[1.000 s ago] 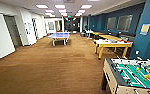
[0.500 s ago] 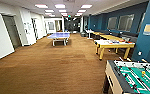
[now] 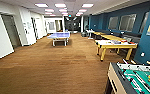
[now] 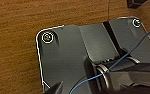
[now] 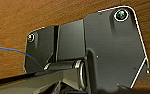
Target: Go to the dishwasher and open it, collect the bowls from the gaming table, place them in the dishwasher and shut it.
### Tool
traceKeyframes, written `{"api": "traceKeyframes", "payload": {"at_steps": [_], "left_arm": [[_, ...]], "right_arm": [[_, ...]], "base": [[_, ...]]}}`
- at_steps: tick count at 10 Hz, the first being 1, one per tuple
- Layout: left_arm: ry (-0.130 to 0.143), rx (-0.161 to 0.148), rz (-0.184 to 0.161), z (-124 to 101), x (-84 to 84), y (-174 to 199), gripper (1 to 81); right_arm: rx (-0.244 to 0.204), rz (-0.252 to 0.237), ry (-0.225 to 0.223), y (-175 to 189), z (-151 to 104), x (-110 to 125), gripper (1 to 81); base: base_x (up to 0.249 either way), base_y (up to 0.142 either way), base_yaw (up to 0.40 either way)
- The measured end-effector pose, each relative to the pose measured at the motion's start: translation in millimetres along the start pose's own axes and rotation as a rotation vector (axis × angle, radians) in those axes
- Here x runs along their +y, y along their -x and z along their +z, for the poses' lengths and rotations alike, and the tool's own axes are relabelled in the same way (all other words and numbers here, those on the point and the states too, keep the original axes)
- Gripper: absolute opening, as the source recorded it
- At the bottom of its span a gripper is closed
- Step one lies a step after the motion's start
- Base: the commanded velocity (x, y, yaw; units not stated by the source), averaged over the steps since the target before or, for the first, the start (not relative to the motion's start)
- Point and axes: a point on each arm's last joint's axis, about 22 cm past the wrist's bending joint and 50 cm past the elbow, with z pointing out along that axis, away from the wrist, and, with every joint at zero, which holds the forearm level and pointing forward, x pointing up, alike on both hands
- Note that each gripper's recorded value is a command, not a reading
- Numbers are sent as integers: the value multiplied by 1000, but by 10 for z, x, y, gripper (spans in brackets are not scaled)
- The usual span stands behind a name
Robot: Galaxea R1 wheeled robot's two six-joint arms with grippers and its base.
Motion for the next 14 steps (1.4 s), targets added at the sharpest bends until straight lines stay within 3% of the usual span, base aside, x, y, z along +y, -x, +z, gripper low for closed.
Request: {"api": "traceKeyframes", "payload": {"at_steps": [3,4,5,6,7,8,10,12,14], "left_arm": [[0,-12,-2,-12,4,96,811],[0,-6,-1,1,2,17,811],[0,21,4,18,-13,-170,811],[4,21,2,14,27,-102,811],[7,-16,-4,-2,72,126,811],[6,-21,-5,-8,55,149,811],[0,1,0,-3,7,20,811],[11,1,-1,15,88,13,811],[5,-5,-1,3,53,57,811]], "right_arm": [[-11,4,-1,103,0,-22,811],[-11,2,4,49,3,-1,811],[16,-5,6,-134,13,12,811],[13,-5,15,-69,-1,61,811],[-15,0,26,109,-25,117,811],[-20,-1,34,101,-31,155,811],[5,-6,22,-40,2,73,811],[5,-6,30,-45,-15,133,811],[4,-6,29,-23,-14,126,811]], "base": [[185,0,0],[185,0,0],[190,0,0],[189,0,0],[189,0,0],[189,0,0],[190,0,0],[189,0,0],[190,0,0]]}}
